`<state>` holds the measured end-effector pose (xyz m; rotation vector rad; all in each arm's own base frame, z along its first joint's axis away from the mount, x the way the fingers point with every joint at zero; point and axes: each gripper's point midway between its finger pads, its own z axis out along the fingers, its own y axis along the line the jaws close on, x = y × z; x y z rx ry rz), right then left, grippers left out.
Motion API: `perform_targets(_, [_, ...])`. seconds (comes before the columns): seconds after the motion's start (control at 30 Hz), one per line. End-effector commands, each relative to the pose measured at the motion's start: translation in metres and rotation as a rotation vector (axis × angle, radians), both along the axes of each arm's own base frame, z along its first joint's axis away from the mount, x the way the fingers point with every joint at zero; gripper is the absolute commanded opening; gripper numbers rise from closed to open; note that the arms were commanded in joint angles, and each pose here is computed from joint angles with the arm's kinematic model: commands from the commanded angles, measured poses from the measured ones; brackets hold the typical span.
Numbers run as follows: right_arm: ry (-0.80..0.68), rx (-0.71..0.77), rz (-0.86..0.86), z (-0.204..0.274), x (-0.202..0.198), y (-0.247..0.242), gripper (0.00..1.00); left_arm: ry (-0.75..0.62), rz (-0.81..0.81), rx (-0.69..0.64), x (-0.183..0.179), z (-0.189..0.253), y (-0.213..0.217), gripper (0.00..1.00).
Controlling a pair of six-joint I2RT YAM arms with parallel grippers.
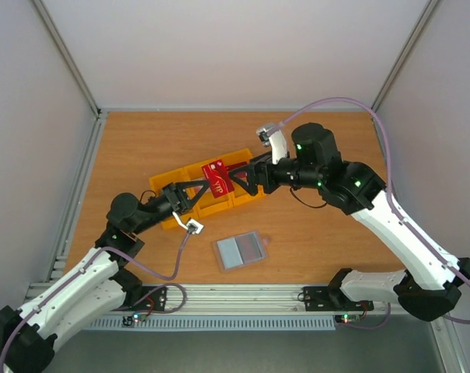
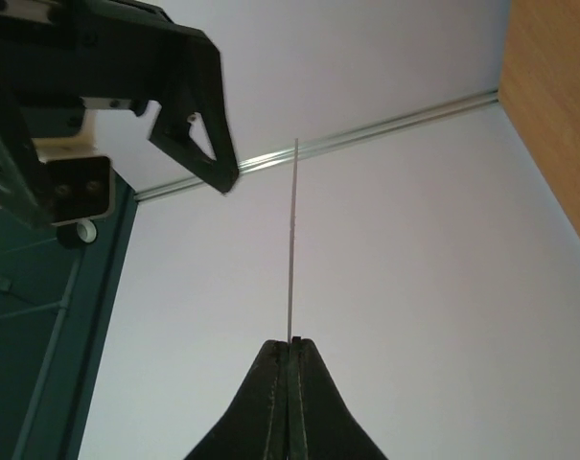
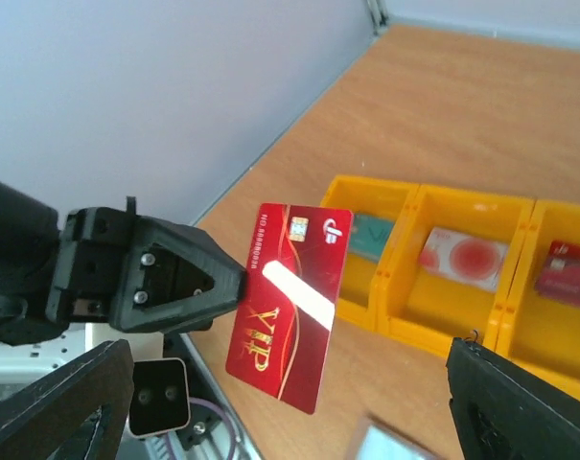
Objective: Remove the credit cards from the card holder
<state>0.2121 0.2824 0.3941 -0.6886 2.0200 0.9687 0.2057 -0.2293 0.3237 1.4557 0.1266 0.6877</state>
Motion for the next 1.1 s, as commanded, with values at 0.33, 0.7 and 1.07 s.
perform_targets(0.33, [0.291,0.123,0.28,-0.04,-0.005,0.05,0.78,-0.072,-0.017,-0.044,-0.011,0.015,-0.001,0.0])
perform_targets(0.7, [0.286,0.138,0.325,-0.035,-0.013,0.034,0.01,0.008,-0.037,-0.008,-0.011,0.001,-0.005,0.22])
perform_targets(1.07, [0.087,-0.362,0.627,-0.083,-0.084,-0.013,0.01,1.596,-0.196,-0.103,-0.099,-0.04,0.003,0.83])
